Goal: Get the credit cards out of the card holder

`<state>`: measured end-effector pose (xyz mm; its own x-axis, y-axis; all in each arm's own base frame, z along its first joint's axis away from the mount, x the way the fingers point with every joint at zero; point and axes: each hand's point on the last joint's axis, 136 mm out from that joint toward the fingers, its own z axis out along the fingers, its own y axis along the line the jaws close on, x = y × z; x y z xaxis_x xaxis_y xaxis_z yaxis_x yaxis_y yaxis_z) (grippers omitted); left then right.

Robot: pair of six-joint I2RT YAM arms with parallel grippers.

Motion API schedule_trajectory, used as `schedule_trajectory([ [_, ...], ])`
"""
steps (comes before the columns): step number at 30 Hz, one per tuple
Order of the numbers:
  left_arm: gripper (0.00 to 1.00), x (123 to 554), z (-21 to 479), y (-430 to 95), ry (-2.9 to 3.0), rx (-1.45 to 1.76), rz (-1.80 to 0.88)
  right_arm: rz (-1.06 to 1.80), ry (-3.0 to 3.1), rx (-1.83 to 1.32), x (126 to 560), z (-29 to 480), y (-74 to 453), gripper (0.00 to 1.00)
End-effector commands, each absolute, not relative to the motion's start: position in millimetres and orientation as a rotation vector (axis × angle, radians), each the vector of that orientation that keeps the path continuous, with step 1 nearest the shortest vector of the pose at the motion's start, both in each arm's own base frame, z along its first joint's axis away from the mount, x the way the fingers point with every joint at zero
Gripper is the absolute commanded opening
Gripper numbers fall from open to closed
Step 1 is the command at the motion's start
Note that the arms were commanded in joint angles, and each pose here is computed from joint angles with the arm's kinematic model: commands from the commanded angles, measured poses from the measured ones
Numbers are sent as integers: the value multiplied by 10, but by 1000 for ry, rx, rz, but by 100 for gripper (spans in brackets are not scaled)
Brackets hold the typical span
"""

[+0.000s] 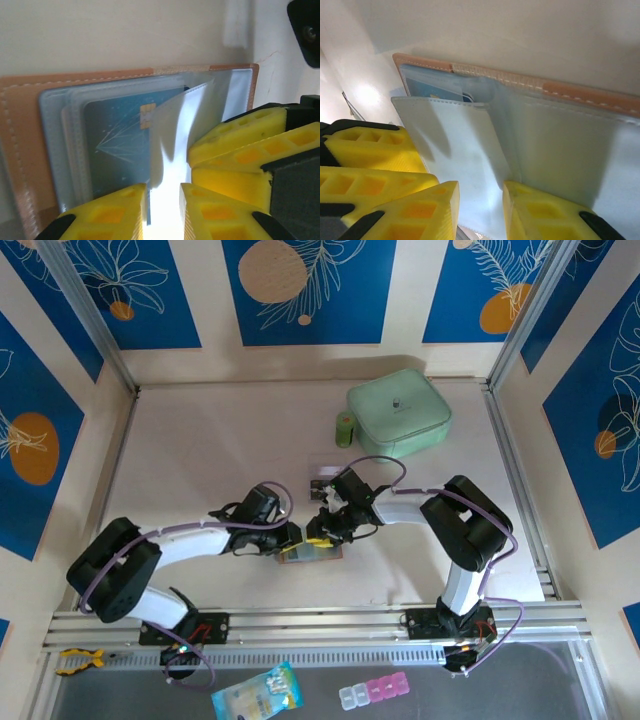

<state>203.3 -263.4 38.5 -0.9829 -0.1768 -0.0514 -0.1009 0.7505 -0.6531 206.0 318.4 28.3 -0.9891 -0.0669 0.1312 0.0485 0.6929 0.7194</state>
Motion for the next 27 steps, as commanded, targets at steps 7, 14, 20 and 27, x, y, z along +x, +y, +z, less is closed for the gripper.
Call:
schedule_trajectory([
  [7, 23, 2119, 594, -2789, 2790, -195, -1118, -1196, -2773, -15, 2041, 426, 3095, 33],
  [14, 23, 2141, 682, -2849, 2788, -167, -1127, -1208, -2826, -29, 2110, 575, 2972, 34],
  [20, 24, 2165, 720, -2949, 2793, -134, -1134, -1220, -2861, -53, 2158, 675, 2833, 34],
  [27, 24, 2200, 711, -3100, 2806, -100, -1144, -1229, -2894, -83, 2206, 769, 2672, 34],
])
